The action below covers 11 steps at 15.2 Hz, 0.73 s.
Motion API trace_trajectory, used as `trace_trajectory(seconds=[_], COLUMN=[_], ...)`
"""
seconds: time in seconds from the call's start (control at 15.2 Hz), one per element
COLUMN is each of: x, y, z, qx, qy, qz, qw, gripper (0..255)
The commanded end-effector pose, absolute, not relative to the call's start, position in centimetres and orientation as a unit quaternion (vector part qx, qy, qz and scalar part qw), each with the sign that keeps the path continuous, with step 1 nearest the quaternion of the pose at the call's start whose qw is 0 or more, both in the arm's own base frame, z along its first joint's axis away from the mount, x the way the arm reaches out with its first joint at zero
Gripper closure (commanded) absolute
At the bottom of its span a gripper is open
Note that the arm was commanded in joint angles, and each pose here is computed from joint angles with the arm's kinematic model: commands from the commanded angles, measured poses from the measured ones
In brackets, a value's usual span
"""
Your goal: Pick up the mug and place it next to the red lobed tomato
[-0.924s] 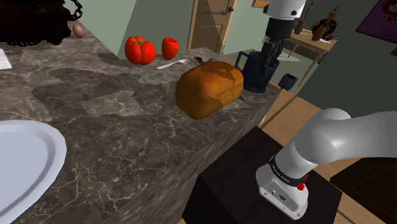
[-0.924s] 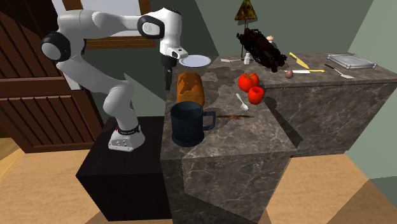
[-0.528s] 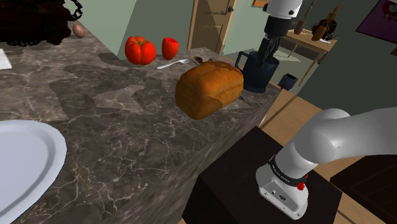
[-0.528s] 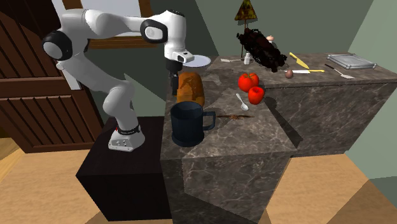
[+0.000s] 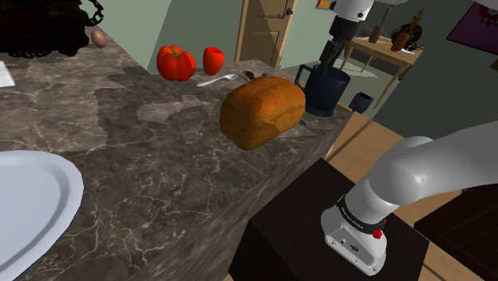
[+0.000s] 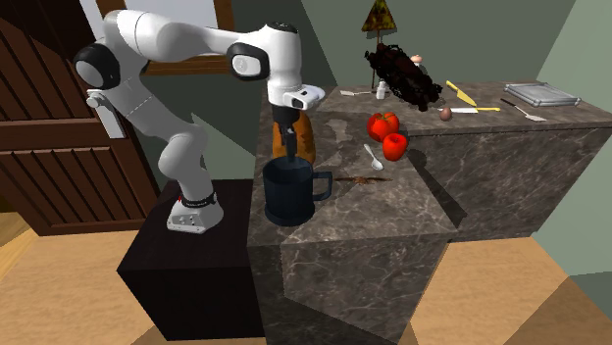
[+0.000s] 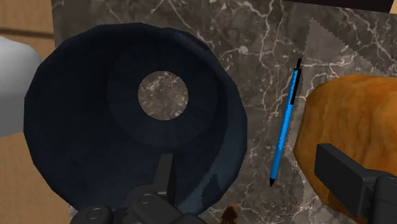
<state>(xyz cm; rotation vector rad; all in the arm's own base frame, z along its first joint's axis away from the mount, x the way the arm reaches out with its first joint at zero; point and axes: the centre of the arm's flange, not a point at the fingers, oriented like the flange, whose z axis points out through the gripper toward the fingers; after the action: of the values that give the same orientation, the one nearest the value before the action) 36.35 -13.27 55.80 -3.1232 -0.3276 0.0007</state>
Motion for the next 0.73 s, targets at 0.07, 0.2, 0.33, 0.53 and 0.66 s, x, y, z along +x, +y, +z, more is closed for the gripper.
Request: trace_trajectory(seconds=[0.07,0.2,0.33,0.53,0.66], x=[36.8,36.8,36.8,36.8,36.8], y=[-14.0,-14.0,-14.0,-14.0,-14.0], z=[54.7,53.7,52.6,51.8,51.8], qx=[-0.994,-0.994,-0.994,-0.994,-0.994], qy=[-0.107,-0.107,-0.107,-0.107,-0.107], qz=[-0.005,-0.005,-0.005,-0.005,-0.005], qw=[0.001,0.001,0.001,0.001,0.001], gripper=[0,0,0,0,0])
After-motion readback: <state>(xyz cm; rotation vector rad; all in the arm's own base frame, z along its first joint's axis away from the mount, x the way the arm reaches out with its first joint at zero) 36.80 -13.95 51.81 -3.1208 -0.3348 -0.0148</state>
